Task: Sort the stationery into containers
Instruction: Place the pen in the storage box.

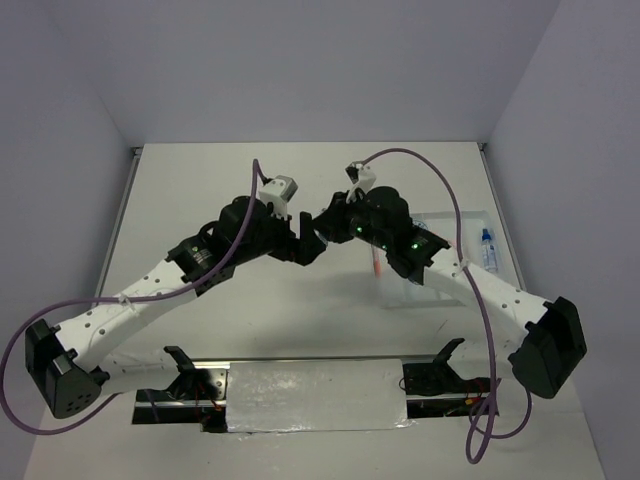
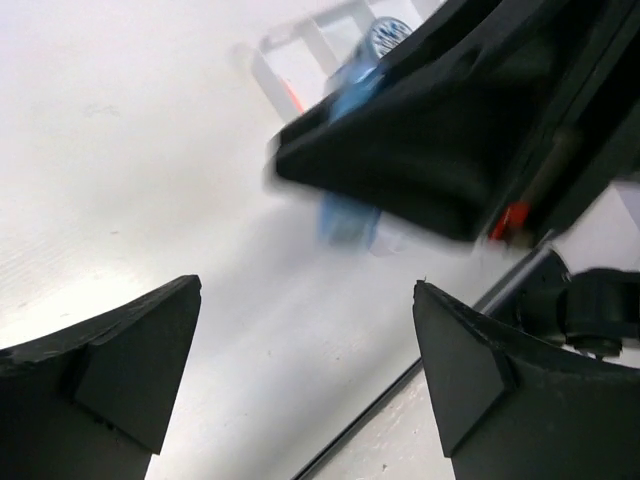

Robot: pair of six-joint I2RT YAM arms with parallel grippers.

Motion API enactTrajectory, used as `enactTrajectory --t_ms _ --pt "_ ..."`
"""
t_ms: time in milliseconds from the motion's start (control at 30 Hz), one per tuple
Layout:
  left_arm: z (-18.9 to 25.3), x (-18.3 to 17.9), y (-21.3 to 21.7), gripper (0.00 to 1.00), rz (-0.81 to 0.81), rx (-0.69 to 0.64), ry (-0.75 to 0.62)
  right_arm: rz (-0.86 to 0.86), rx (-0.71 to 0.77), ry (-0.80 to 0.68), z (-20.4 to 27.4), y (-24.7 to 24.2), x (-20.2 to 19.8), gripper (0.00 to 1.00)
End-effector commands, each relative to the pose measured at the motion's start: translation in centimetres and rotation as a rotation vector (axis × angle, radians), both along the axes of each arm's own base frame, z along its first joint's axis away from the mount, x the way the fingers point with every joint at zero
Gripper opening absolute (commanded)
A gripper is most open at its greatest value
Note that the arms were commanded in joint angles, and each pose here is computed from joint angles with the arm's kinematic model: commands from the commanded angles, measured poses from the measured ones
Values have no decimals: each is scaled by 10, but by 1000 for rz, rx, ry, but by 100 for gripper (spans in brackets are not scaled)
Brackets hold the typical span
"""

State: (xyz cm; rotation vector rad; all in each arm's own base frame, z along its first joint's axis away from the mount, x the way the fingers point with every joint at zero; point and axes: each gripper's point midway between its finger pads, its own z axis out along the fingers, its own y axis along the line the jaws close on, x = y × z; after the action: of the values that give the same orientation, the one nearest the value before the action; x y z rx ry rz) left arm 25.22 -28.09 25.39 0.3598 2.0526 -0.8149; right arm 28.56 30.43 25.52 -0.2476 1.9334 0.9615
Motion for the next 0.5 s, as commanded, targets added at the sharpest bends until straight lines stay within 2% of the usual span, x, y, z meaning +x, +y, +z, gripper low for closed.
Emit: enactTrajectory --t_ms 0,67,100,167,233,300,367,467 --pt "18 4 28 99 117 88 8 -29 -227 -190 22 -64 27 0" --pt "19 1 45 99 173 143 25 -112 -287 -158 12 -108 43 0" --pt "9 -6 60 99 202 207 65 -204 -349 -105 -1 -152 55 0" --pt "14 -6 86 99 303 257 55 -359 -461 -55 -13 -205 66 0" --pt "10 -11 120 99 409 353 60 -562 -577 73 -35 -275 71 0" --pt "10 -18 144 99 464 423 60 -699 -594 204 -52 -325 72 0" --pt "5 -22 153 99 456 461 51 -727 -571 232 -56 -336 74 0" --pt "-2 -30 151 99 389 451 35 -808 -582 306 -72 -360 82 0"
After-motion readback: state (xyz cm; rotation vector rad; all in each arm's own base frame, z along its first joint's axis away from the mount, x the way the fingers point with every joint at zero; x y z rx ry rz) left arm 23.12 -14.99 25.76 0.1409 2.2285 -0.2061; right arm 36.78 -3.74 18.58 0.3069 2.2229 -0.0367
